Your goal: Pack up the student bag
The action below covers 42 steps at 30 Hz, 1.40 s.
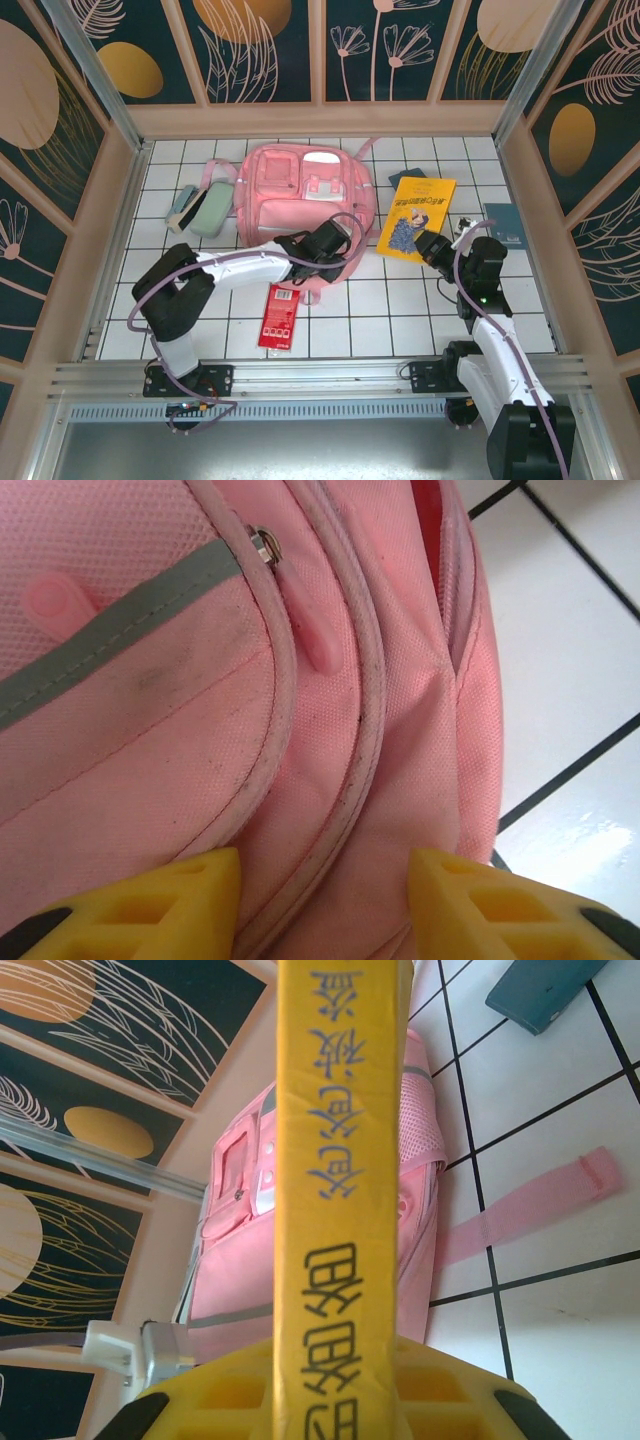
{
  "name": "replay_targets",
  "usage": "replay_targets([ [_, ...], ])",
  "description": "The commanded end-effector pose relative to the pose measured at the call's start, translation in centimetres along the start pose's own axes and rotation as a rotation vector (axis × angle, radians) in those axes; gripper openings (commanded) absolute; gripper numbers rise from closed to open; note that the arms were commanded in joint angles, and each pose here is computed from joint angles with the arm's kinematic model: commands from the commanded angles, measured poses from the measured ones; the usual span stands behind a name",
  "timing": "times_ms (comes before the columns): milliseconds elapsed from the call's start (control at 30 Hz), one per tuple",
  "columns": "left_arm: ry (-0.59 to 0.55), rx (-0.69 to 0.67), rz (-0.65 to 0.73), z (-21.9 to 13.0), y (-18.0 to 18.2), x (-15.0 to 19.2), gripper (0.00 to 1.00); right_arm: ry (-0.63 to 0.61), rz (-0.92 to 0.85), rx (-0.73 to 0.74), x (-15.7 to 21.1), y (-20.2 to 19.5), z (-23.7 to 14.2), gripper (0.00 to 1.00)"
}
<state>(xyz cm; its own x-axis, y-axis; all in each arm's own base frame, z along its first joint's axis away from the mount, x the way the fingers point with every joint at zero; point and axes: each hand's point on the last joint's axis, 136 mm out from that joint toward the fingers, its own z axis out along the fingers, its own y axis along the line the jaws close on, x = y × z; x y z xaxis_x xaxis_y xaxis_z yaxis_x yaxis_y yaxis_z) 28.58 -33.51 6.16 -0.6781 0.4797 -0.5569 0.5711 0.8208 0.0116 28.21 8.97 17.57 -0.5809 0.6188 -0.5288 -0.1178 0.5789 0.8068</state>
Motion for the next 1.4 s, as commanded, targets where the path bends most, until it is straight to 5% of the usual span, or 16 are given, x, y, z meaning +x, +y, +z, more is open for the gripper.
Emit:
replay_targets([
  [0, 0.012, -0.088, 0.05, 0.5, 0.9, 0.2, 0.44, -0.055, -0.069, -0.098, -1.4, 2.7, -0.4, 0.0],
  [67, 0.013, -0.102, 0.056, 0.5, 1.1, 0.2, 0.42, -0.056, -0.067, -0.096, -1.4, 2.7, -0.3, 0.0],
  [200, -0.015, -0.171, 0.05, -0.1, 2.0, -0.4, 0.02, -0.051, -0.064, -0.108, -1.4, 2.9, -0.3, 0.0],
  [233, -0.03, -0.187, 0.037, -0.5, 2.4, -0.8, 0.0, -0.049, -0.065, -0.113, -1.3, 3.0, -0.4, 0.0],
  [600, -0.338, -0.184, -0.137, -10.0, 3.7, -8.4, 0.0, 0.014, -0.063, -0.167, 0.5, 4.2, -0.1, 0.0],
  [733, -0.301, -0.063, -0.065, -9.7, 1.4, -8.0, 0.0, 0.01, -0.065, -0.157, 0.5, 4.0, -0.1, 0.0],
  [800, -0.244, -0.033, -0.027, -8.5, 0.7, -6.7, 0.11, 0.008, -0.066, -0.158, 0.5, 4.1, -0.1, 0.0],
  [867, -0.199, -0.027, -0.012, -7.3, 0.5, -5.6, 0.12, 0.007, -0.066, -0.156, 0.5, 4.0, -0.1, 0.0],
  [1000, -0.111, 0.01, 0.025, -5.0, -0.4, -3.4, 0.37, 0.005, -0.067, -0.154, 0.4, 4.0, -0.1, 0.0],
  [1367, 0.049, -0.048, 0.099, 0.3, -0.2, 0.3, 0.48, 0.002, -0.068, -0.143, 0.2, 3.9, -0.1, 0.0],
])
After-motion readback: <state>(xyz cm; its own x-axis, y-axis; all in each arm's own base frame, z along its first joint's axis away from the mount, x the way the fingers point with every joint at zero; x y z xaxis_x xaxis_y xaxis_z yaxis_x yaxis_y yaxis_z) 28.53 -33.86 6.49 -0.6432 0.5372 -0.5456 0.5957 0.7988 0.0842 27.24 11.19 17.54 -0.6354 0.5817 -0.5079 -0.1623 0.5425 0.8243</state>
